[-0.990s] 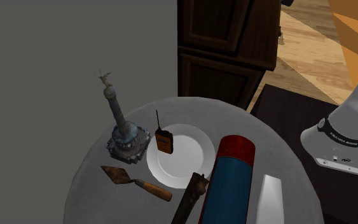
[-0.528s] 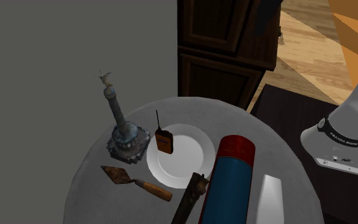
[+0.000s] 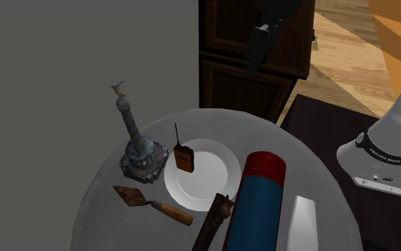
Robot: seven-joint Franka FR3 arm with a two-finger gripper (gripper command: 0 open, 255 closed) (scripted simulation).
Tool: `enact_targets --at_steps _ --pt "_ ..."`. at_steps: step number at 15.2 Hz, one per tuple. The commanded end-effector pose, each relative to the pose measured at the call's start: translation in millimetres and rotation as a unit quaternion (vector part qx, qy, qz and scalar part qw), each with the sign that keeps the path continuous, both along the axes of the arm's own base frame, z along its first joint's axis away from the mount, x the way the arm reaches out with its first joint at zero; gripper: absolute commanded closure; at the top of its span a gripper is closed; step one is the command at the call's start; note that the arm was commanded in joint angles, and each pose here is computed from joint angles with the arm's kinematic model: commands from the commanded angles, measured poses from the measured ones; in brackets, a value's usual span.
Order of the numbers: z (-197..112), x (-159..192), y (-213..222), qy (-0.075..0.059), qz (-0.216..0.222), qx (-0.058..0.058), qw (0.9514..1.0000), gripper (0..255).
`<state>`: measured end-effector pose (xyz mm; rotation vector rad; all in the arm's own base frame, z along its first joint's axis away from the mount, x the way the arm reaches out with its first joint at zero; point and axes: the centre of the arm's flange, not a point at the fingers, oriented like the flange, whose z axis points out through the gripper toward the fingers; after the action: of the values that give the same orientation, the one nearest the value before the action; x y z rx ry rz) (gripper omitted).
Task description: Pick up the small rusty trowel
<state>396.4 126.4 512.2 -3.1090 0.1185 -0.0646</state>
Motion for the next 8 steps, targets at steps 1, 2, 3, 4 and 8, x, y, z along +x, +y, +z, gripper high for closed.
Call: enact_targets --at_steps 1,2,3,4,8 --pt "-15 11 21 0.002 0.005 0.003 1.0 0" --pt "-22 17 31 0.004 0.007 0.004 1.0 0" --pt "-29 22 40 0.005 0.009 0.005 0.9999 0" --pt "-36 27 50 0.006 0.012 0.006 0.9999 0" --pt "-63 48 90 0.012 0.022 0.01 0.9996 0"
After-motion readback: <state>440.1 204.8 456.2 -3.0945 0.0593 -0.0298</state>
